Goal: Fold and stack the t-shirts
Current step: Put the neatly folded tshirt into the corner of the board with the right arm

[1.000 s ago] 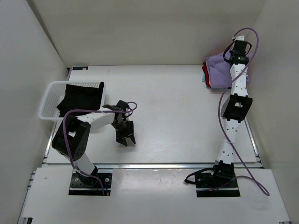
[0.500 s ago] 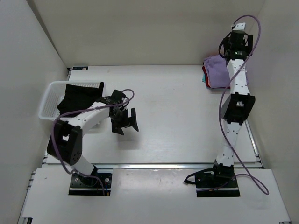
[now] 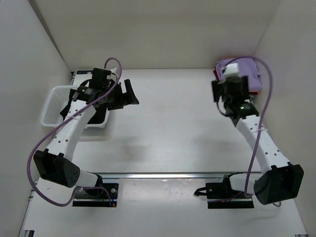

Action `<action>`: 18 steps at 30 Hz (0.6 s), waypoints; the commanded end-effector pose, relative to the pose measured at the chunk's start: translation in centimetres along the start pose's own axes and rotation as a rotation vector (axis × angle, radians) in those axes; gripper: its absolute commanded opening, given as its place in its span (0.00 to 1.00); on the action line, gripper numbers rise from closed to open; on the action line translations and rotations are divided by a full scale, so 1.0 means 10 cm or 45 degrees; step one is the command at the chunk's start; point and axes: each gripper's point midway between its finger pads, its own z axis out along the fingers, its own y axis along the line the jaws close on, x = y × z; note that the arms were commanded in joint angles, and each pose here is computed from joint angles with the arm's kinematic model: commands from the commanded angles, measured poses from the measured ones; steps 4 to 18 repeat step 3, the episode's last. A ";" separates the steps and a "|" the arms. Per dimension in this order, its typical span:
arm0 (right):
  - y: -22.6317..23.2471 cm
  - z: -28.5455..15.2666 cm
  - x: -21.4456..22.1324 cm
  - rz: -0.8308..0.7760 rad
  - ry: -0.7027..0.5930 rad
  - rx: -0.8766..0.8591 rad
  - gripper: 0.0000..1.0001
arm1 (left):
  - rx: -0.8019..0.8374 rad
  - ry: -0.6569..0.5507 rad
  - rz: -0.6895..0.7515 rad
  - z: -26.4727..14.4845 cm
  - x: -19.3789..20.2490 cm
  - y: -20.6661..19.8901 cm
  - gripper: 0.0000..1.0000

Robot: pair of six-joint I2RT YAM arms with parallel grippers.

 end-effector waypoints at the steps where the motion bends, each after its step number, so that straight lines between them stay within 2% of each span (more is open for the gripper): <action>1: 0.31 -0.28 0.39 -0.153 0.044 -0.090 0.95 | -0.091 -0.042 0.101 -0.16 -0.09 0.07 0.99; 3: 0.24 -0.42 0.51 -0.039 0.061 -0.094 0.95 | -0.131 -0.030 0.120 -0.21 -0.10 0.12 0.99; 18: 0.24 -0.42 0.51 -0.039 0.061 -0.094 0.95 | -0.131 -0.030 0.120 -0.21 -0.10 0.12 0.99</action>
